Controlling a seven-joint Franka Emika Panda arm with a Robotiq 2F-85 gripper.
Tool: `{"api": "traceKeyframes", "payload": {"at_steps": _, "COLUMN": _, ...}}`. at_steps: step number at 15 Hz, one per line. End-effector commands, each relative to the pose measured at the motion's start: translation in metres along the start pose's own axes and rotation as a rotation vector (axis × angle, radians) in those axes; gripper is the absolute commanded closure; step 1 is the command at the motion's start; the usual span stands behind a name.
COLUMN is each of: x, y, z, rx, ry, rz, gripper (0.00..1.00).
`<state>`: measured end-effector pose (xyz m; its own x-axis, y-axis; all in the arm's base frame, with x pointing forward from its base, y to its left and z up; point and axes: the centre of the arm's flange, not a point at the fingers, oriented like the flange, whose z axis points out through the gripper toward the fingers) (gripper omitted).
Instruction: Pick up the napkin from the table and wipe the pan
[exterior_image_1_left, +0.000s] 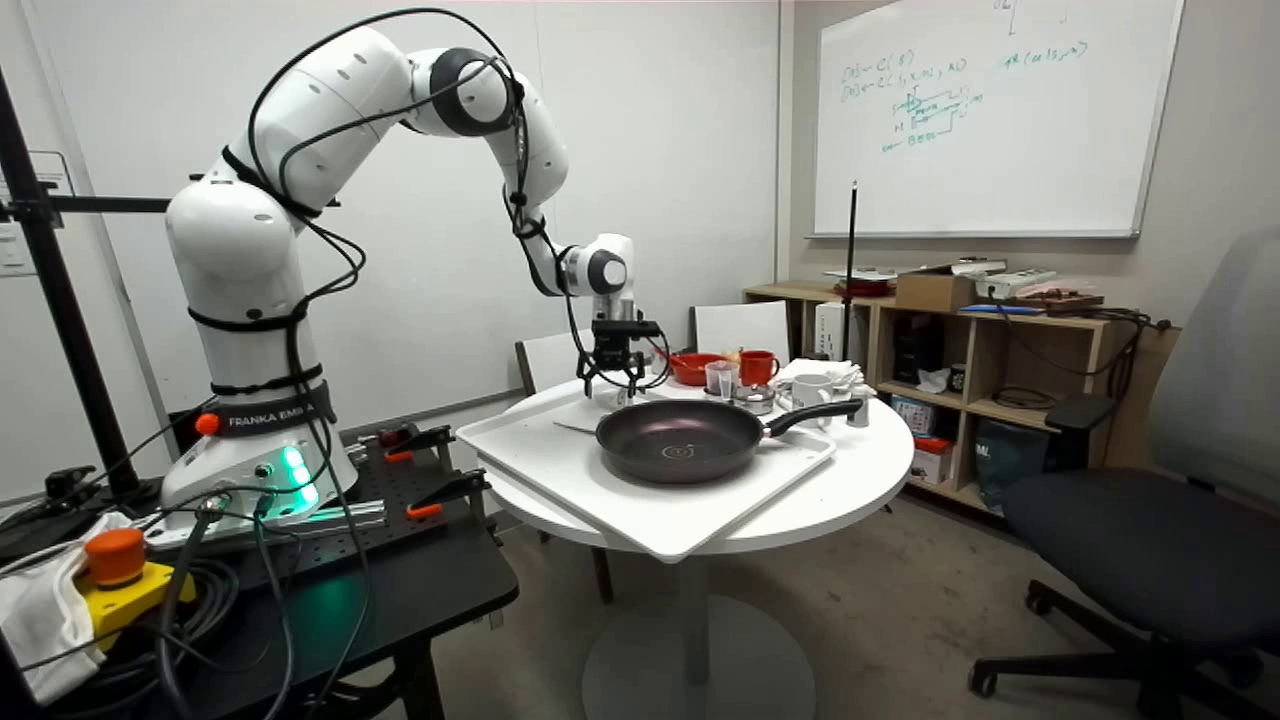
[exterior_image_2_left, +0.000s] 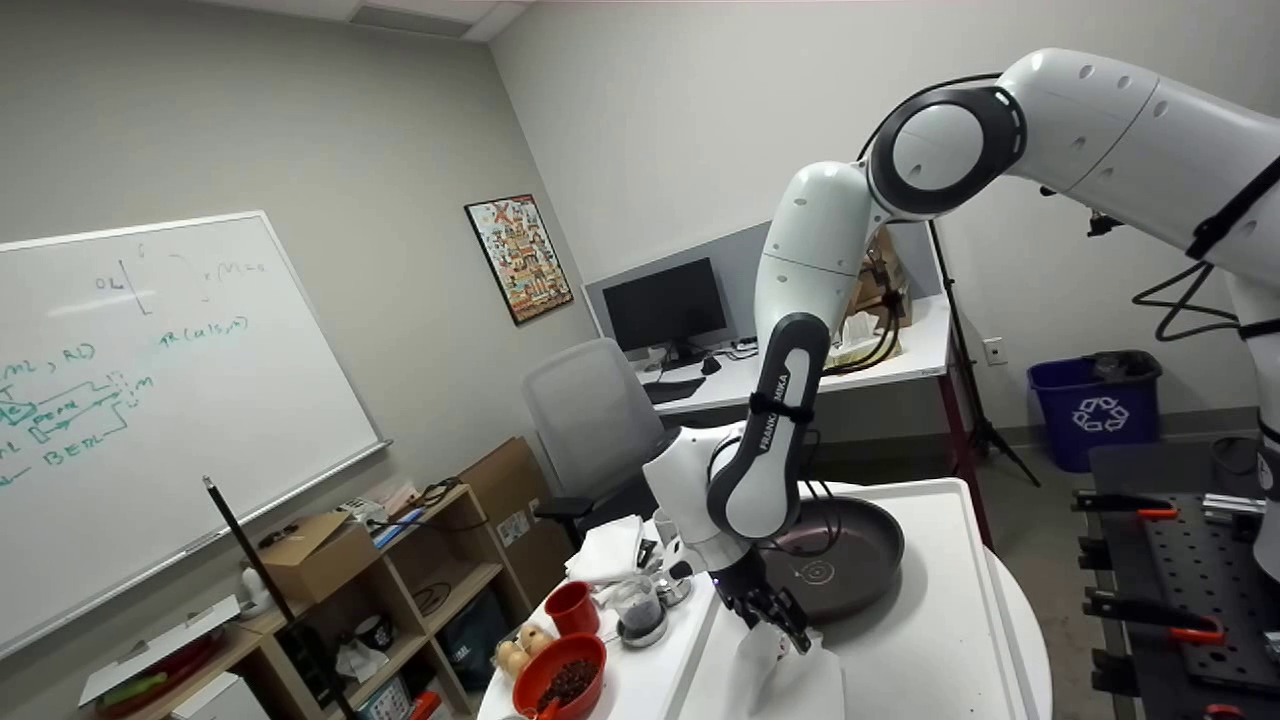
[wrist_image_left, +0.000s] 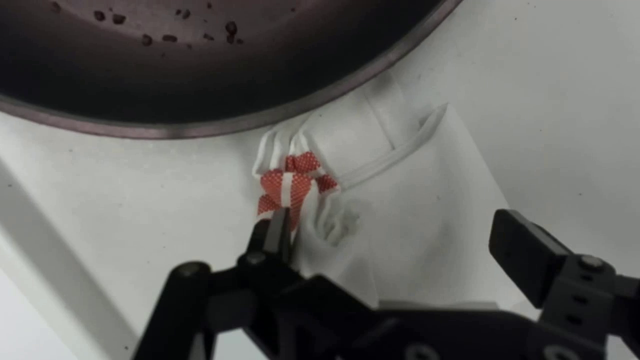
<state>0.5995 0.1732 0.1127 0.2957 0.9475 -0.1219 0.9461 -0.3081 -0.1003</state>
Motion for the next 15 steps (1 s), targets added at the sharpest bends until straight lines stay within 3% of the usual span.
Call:
{"api": "traceKeyframes", "payload": {"at_steps": 1, "x": 0.001, "y": 0.005, "z": 0.005, "rx": 0.025, "ry": -0.015, "rz": -0.016, "gripper": 0.00}}
{"api": "traceKeyframes", "payload": {"at_steps": 15, "x": -0.001, "y": -0.037, "z": 0.031, "rx": 0.084, "ry": -0.034, "rz": -0.077, "gripper": 0.00}}
